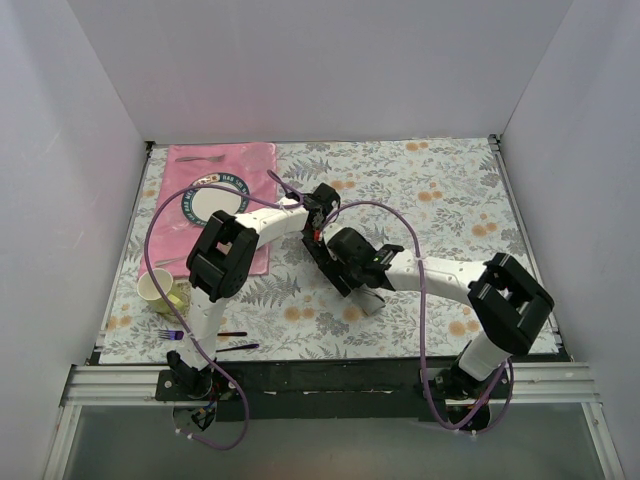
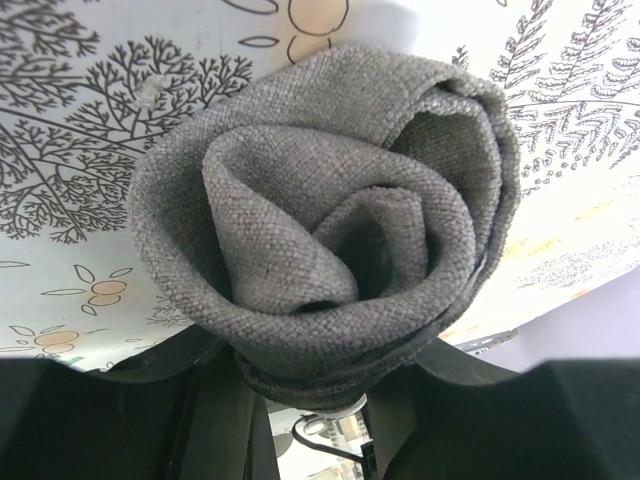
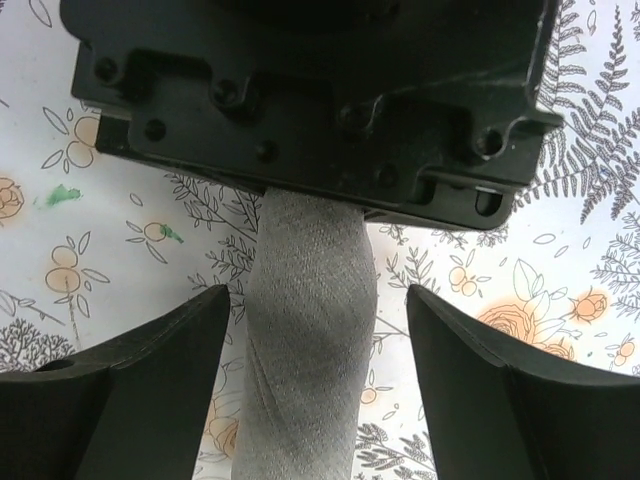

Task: Fold the napkin, place the utensils inside, and roll it up
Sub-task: Roll the napkin with the utensil

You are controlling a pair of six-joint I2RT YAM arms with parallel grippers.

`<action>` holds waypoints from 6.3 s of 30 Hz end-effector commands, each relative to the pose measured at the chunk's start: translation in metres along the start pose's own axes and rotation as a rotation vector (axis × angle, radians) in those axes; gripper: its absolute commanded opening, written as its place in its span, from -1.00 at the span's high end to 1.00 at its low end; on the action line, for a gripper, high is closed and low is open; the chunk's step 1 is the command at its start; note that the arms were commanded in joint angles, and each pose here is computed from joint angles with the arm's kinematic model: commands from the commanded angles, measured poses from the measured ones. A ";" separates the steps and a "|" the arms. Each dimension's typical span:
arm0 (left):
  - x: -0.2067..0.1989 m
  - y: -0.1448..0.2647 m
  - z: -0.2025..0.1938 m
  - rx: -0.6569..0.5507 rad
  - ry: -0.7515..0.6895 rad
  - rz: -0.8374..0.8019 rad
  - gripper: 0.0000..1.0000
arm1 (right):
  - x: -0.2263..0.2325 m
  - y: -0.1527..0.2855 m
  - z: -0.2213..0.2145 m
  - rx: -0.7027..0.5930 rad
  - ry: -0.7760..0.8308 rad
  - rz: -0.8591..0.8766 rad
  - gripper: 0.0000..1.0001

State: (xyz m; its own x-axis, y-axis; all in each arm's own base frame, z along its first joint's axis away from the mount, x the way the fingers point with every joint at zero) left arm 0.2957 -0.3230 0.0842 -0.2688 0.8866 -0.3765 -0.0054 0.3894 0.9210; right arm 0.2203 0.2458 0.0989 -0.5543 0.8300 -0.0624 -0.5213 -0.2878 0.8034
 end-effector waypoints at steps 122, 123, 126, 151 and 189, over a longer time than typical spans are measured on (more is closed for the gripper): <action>0.034 0.198 -0.003 -0.266 0.021 -0.359 -0.78 | -0.061 0.018 0.071 -0.025 -0.403 0.524 -0.75; 0.034 0.204 -0.005 -0.277 0.018 -0.375 -0.78 | -0.063 0.016 0.072 -0.017 -0.396 0.523 -0.75; 0.037 0.208 -0.010 -0.283 0.020 -0.398 -0.78 | -0.066 0.007 0.072 0.006 -0.401 0.580 -0.73; 0.037 0.215 -0.012 -0.268 0.039 -0.460 -0.75 | -0.045 -0.041 0.027 0.211 -0.358 0.714 -0.55; 0.042 0.232 -0.012 -0.300 0.060 -0.464 -0.74 | 0.084 -0.026 -0.003 0.357 0.141 0.964 0.10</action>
State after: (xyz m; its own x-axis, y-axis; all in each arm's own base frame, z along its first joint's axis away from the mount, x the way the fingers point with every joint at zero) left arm 0.2785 -0.2041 0.2535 -0.2698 0.6521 -0.7085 -0.3553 0.6165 0.7027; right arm 0.2008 0.3123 0.0733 -0.7100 0.3080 0.6333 0.3263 -0.6531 0.6834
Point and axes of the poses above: each gripper's point midway between its finger pads, its own y axis back along the fingers, its own x axis along the line the jaws close on, z = x × y, the point moved 6 cm from there along y, back along the fingers, and after that the axes turned 12 degrees about -y, right-handed, at the moved point
